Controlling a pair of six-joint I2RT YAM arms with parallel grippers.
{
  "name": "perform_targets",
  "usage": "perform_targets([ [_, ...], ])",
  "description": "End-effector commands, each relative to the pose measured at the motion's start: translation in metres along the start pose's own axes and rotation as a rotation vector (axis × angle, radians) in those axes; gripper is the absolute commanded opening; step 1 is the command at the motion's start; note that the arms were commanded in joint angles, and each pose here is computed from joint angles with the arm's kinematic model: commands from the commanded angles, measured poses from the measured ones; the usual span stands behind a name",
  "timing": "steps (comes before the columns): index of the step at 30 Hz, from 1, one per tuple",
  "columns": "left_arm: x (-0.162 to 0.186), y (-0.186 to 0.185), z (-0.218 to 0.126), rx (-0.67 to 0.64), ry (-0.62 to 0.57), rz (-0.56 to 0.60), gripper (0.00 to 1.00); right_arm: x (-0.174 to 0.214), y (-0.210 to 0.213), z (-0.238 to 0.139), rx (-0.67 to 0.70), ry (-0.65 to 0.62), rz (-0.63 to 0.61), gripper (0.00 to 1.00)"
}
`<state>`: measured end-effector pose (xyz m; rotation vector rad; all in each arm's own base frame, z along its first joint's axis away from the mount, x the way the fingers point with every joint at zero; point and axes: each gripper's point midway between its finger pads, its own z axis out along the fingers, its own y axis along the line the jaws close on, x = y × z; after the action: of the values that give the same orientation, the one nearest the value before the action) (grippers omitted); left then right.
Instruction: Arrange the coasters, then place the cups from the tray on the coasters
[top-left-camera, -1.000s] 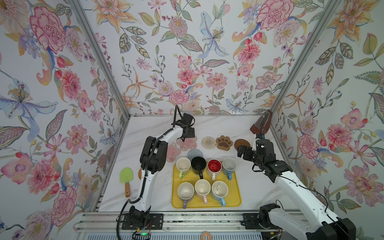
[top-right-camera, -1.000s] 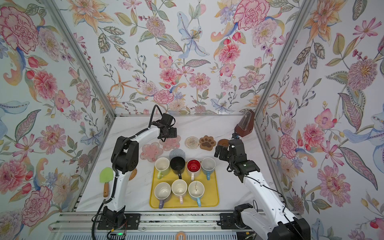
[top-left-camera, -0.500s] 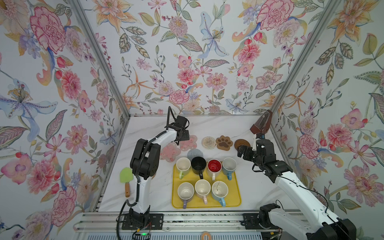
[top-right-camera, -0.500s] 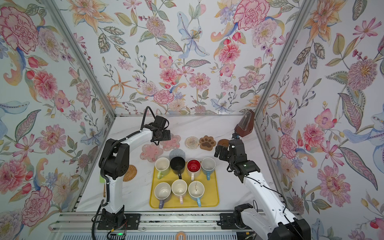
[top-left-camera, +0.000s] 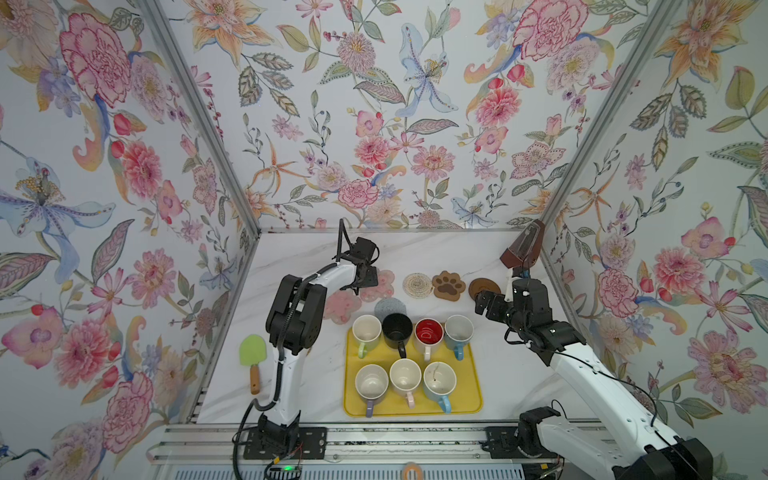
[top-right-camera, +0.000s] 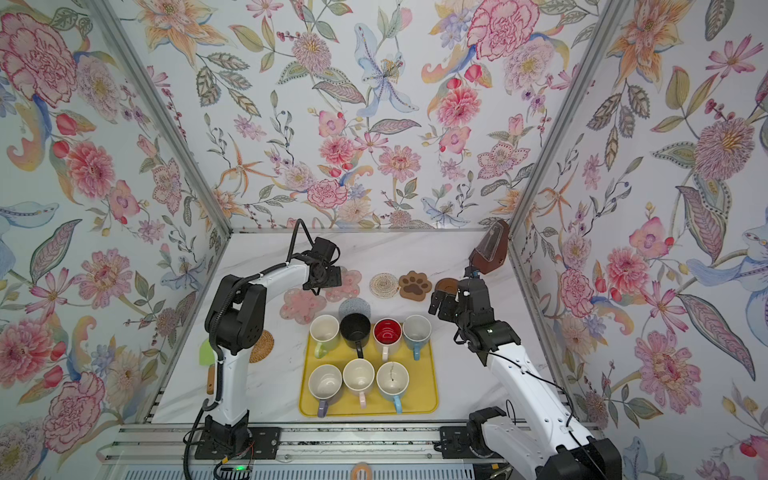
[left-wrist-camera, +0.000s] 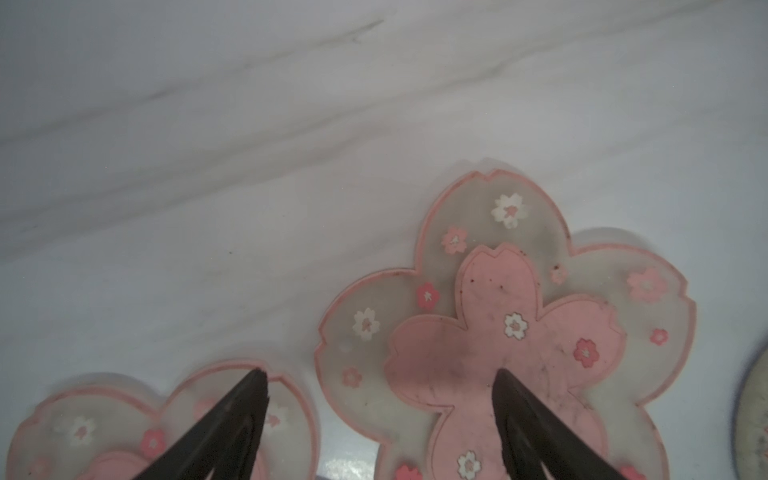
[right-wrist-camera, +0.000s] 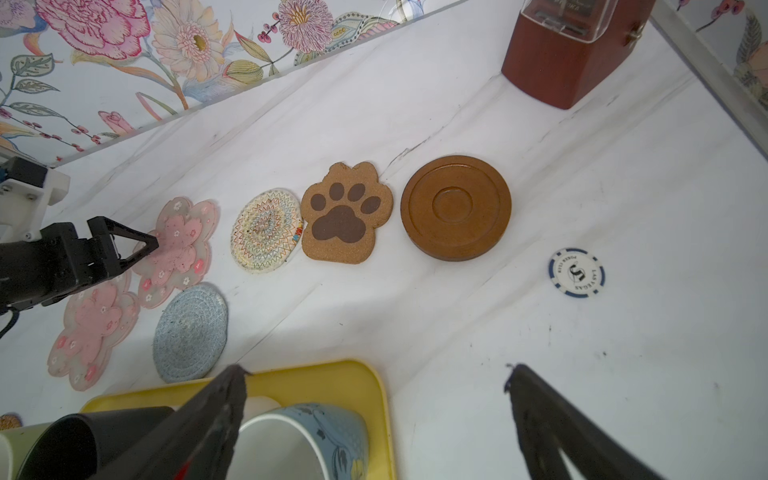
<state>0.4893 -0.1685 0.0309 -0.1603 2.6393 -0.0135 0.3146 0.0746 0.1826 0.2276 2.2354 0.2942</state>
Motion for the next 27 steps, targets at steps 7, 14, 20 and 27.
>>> perform_targets([
  [7,-0.013,-0.006,0.010,0.034,-0.010,-0.034,0.84,0.000,0.000,0.000,0.008,0.015,0.015,0.99],
  [14,-0.013,-0.008,0.010,0.046,-0.005,-0.038,0.82,0.001,0.000,0.001,0.012,0.018,0.012,0.99],
  [20,-0.010,-0.013,0.015,0.065,0.011,-0.043,0.81,0.002,0.002,0.004,0.009,0.025,0.013,0.99],
  [27,-0.008,-0.018,0.017,0.085,0.020,-0.040,0.79,0.004,0.001,0.005,0.014,0.029,0.011,0.99],
])
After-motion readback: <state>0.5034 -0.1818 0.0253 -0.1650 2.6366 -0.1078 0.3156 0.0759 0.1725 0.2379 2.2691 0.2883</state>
